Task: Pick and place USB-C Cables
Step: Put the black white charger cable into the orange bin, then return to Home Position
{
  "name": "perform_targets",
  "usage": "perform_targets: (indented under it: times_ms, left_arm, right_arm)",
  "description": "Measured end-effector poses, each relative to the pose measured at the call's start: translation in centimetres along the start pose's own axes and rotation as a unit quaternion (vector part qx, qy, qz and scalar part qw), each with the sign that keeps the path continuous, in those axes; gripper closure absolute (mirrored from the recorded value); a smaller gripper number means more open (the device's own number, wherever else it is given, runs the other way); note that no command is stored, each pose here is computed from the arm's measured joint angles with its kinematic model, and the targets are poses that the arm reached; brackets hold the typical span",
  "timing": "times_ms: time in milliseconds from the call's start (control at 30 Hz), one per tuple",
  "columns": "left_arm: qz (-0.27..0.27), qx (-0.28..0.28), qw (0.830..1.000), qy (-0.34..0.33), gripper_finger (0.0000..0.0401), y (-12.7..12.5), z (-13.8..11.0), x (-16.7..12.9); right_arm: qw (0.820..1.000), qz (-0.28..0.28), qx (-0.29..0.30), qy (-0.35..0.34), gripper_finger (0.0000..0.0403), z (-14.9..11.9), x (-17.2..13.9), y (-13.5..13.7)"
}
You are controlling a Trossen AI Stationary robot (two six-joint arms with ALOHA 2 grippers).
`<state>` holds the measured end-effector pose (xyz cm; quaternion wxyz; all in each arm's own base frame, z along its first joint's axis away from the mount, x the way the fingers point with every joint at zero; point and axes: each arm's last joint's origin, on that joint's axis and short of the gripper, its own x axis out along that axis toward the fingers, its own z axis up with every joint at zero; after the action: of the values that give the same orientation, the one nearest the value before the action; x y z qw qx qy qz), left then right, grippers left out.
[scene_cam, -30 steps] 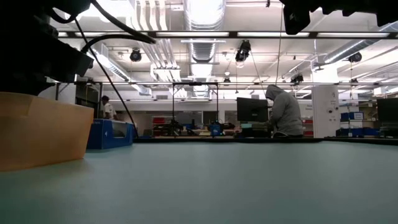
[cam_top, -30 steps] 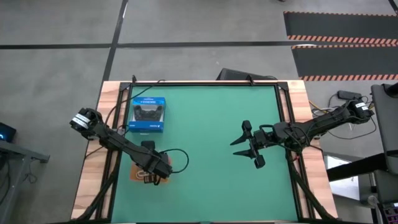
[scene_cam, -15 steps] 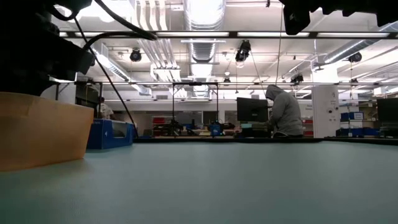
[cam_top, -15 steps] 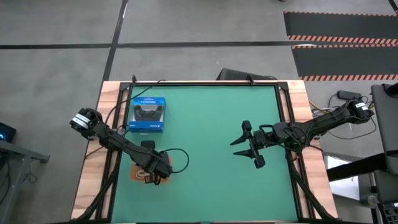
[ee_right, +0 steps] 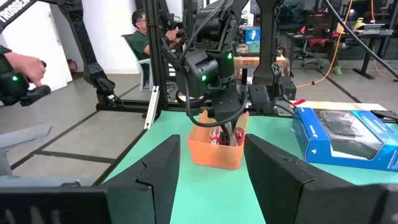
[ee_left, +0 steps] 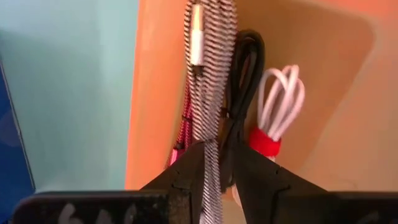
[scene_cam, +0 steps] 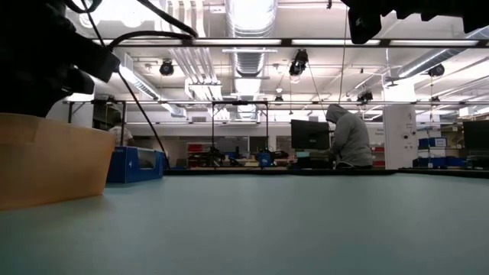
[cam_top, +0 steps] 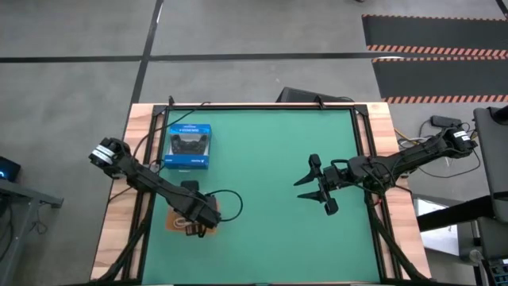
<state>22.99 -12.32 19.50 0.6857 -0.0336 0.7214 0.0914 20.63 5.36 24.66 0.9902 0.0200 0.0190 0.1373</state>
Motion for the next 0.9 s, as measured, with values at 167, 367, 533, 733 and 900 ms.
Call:
perform_targets:
  times_ms: [167,367,533,733,900]
  left_arm:
    - [-0.007,-0.008,1.000,0.001,0.0335,0.3,-0.4,-0.9]
    - [0.012,-0.009,1.000,0.023,0.0335,0.7,-1.1,-0.6]
    - [0.016,-0.008,0.999,0.028,0.0335,0.8,-1.3,-0.2]
    - [0.022,-0.008,0.999,0.033,0.0335,0.9,-1.4,0.1]
    - [0.039,0.011,0.999,-0.031,0.0335,0.5,-1.6,-1.1]
  right_arm:
    - [1.000,0.000,0.000,0.001,0.0234,0.0,0.0,0.0]
    - [1.000,0.000,0.000,0.002,0.0234,0.0,0.0,0.0]
    - [1.000,0.000,0.000,0.003,0.0234,-0.1,0.0,0.0]
    - [1.000,0.000,0.000,0.003,0.0234,-0.1,0.0,0.0]
    - [1.000,0.000,-0.021,0.004,0.0234,-0.1,0.0,0.0]
